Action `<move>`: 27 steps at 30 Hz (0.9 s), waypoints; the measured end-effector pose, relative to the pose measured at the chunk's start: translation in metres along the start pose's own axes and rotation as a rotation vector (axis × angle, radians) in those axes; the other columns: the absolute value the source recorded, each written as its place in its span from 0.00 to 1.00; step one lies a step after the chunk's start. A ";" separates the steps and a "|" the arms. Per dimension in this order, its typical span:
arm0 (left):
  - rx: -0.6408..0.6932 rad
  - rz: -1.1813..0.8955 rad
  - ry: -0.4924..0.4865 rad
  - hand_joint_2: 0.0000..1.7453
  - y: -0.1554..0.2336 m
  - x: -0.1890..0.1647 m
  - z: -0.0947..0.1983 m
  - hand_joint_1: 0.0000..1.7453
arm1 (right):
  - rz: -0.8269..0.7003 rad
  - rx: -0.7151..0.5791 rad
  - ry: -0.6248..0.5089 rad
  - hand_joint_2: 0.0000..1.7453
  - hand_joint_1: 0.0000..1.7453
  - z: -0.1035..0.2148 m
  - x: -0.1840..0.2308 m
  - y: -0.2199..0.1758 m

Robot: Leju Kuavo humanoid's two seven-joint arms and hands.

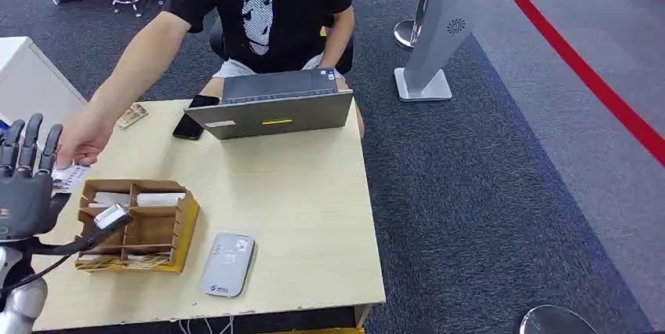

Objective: Pass the card to the sensor for recognition and then transmit it.

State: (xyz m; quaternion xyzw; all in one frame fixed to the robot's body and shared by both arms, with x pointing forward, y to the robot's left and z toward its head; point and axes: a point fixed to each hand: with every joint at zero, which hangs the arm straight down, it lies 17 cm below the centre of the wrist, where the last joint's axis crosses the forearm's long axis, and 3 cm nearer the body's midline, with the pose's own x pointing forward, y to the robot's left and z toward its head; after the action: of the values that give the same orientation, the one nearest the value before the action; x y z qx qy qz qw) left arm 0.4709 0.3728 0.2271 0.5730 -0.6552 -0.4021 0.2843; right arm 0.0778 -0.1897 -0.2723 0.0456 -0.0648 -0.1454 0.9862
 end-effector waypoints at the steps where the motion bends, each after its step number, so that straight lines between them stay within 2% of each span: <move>1: 0.000 0.000 0.000 1.00 0.000 0.000 0.001 0.97 | 0.000 0.000 0.000 1.00 0.00 0.000 0.000 0.000; 3: -0.002 0.000 0.000 1.00 -0.001 0.000 0.002 0.97 | 0.000 0.000 0.000 1.00 0.00 0.000 0.000 0.000; 4: -0.003 0.000 0.000 1.00 -0.001 0.000 0.002 1.00 | 0.000 0.000 0.000 1.00 0.00 0.000 0.000 0.000; 21: -0.001 0.008 -0.004 1.00 -0.001 0.000 0.005 1.00 | 0.018 -0.001 -0.004 1.00 0.00 0.000 0.000 0.000; 25: 0.021 0.047 -0.030 1.00 -0.001 0.023 0.014 1.00 | 0.017 -0.002 -0.010 1.00 0.00 0.000 0.001 0.000; 27: 0.040 0.089 -0.052 1.00 0.001 0.051 0.021 1.00 | 0.016 -0.006 -0.012 1.00 0.00 0.000 0.002 -0.001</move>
State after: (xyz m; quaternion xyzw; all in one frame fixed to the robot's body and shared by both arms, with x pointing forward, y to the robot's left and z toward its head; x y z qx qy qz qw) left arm 0.4438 0.3274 0.2125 0.5381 -0.6950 -0.3908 0.2732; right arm 0.0792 -0.1911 -0.2724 0.0411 -0.0706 -0.1381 0.9870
